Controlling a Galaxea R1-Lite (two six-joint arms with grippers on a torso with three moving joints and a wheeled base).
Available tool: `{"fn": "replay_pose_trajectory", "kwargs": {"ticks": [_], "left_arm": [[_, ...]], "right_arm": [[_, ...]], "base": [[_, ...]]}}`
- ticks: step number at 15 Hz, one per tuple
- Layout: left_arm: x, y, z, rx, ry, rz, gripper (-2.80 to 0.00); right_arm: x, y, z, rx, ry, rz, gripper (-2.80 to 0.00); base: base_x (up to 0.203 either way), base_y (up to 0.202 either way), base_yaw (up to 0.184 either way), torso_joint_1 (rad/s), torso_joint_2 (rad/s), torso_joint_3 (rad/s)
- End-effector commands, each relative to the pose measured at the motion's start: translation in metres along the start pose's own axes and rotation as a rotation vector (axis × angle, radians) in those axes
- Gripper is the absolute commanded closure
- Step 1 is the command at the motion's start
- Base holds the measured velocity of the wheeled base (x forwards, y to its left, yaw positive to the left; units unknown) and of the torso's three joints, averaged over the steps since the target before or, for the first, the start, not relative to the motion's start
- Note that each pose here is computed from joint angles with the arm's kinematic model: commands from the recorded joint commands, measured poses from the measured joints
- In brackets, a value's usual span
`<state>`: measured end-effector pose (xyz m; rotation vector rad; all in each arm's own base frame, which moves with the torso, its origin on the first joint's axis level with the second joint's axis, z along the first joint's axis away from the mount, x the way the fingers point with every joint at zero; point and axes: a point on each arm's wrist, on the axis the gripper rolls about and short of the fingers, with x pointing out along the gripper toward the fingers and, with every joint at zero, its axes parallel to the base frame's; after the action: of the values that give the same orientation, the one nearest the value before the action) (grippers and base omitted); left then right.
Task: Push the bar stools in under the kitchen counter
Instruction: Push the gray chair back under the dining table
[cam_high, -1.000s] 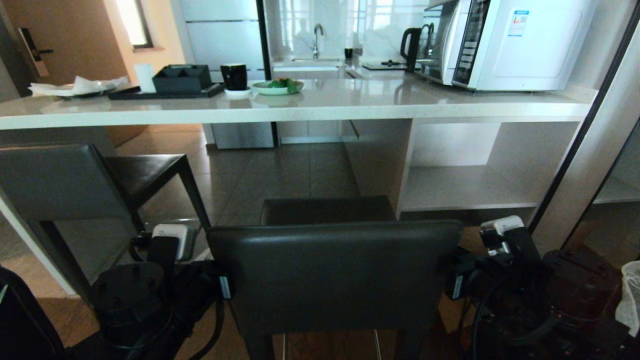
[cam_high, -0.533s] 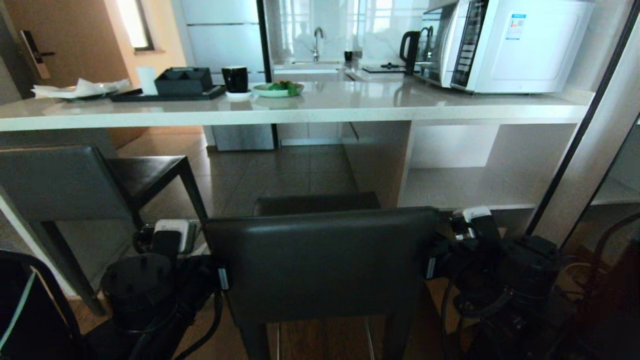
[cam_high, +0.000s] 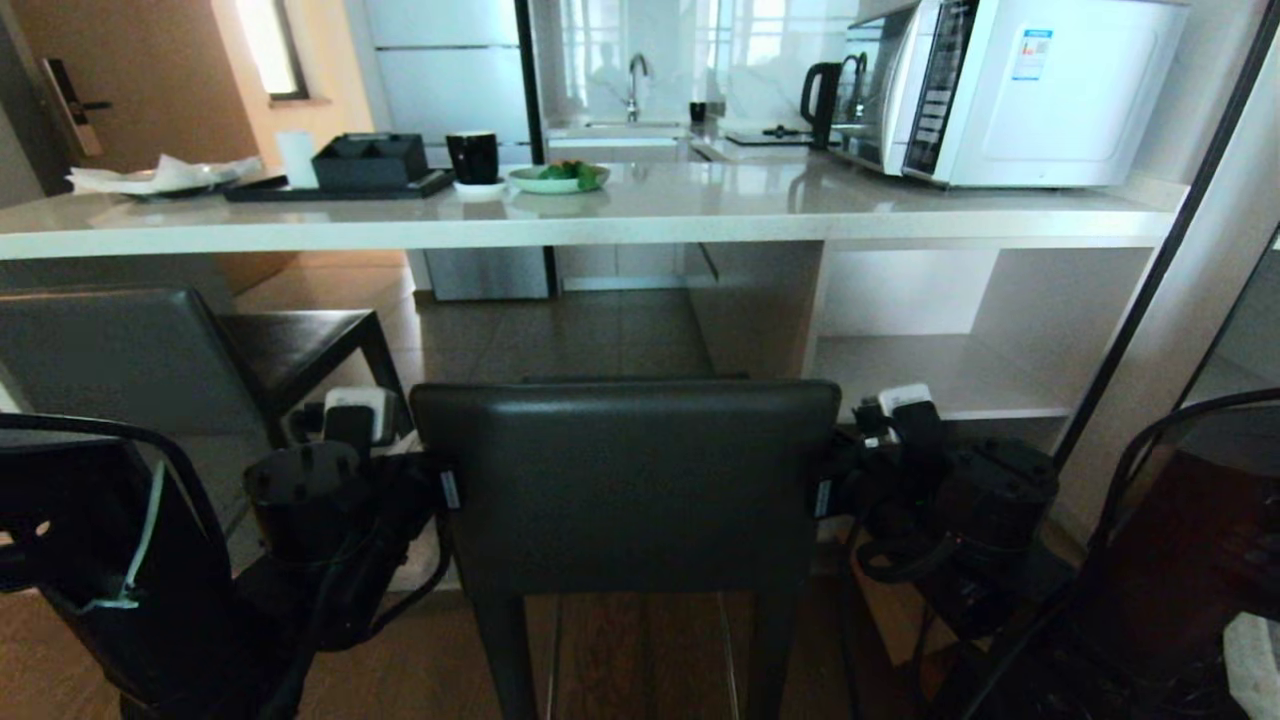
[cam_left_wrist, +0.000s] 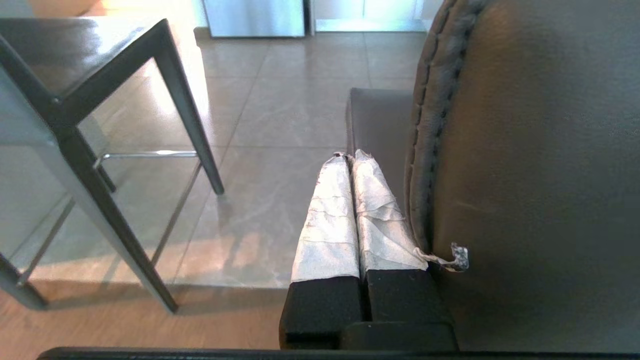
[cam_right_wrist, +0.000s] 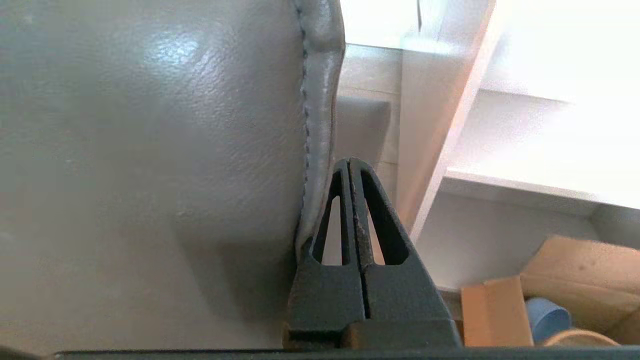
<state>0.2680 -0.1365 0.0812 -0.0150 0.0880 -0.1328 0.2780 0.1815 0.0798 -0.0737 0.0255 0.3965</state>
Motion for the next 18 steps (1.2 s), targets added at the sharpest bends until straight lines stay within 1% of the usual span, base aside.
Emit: {"fn": "replay_pose_trajectory", "kwargs": {"ticks": [1, 3, 5, 8, 9, 10, 12, 14, 16, 18], "left_arm": [[0.008, 0.004, -0.011, 0.007, 0.029, 0.001, 0.00], [0.001, -0.002, -0.011, 0.008, 0.037, -0.030, 0.00], [-0.013, -0.013, -0.012, 0.012, 0.053, -0.084, 0.00], [-0.043, -0.043, -0.015, -0.007, 0.087, -0.220, 0.00], [-0.052, -0.050, -0.018, -0.005, 0.102, -0.254, 0.00], [-0.057, -0.053, -0.019, -0.010, 0.110, -0.272, 0.00], [-0.060, -0.053, -0.020, -0.011, 0.118, -0.270, 0.00], [-0.052, -0.045, -0.021, -0.014, 0.120, -0.228, 0.00], [-0.034, -0.024, -0.021, -0.027, 0.110, -0.132, 0.00], [-0.011, -0.002, -0.016, -0.034, 0.076, -0.037, 0.00]], "right_arm": [[0.001, 0.001, -0.006, -0.004, 0.015, -0.005, 0.00], [0.001, 0.003, -0.007, -0.005, 0.017, 0.000, 0.00], [0.004, 0.003, -0.005, -0.004, 0.003, 0.000, 0.00], [0.012, 0.014, -0.002, 0.000, -0.024, 0.025, 0.00], [0.014, 0.020, 0.000, 0.002, -0.037, 0.040, 0.00], [0.016, 0.026, 0.004, 0.006, -0.055, 0.054, 0.00], [0.019, 0.037, 0.010, -0.001, -0.062, 0.078, 0.00], [0.018, 0.039, 0.009, -0.013, -0.053, 0.082, 0.00], [0.014, 0.037, 0.001, -0.018, -0.019, 0.055, 0.00], [0.014, 0.032, -0.003, -0.018, -0.007, 0.037, 0.00]], "base": [[0.000, 0.000, 0.000, 0.000, 0.00, 0.000], [0.000, 0.000, 0.000, 0.000, 0.00, 0.000], [0.000, 0.000, 0.000, 0.000, 0.00, 0.000], [0.000, 0.000, 0.000, 0.000, 0.00, 0.000], [0.000, 0.000, 0.000, 0.000, 0.00, 0.000], [0.000, 0.000, 0.000, 0.000, 0.00, 0.000], [0.000, 0.000, 0.000, 0.000, 0.00, 0.000], [0.000, 0.000, 0.000, 0.000, 0.00, 0.000], [0.000, 0.000, 0.000, 0.000, 0.00, 0.000], [0.000, 0.000, 0.000, 0.000, 0.00, 0.000]]}}
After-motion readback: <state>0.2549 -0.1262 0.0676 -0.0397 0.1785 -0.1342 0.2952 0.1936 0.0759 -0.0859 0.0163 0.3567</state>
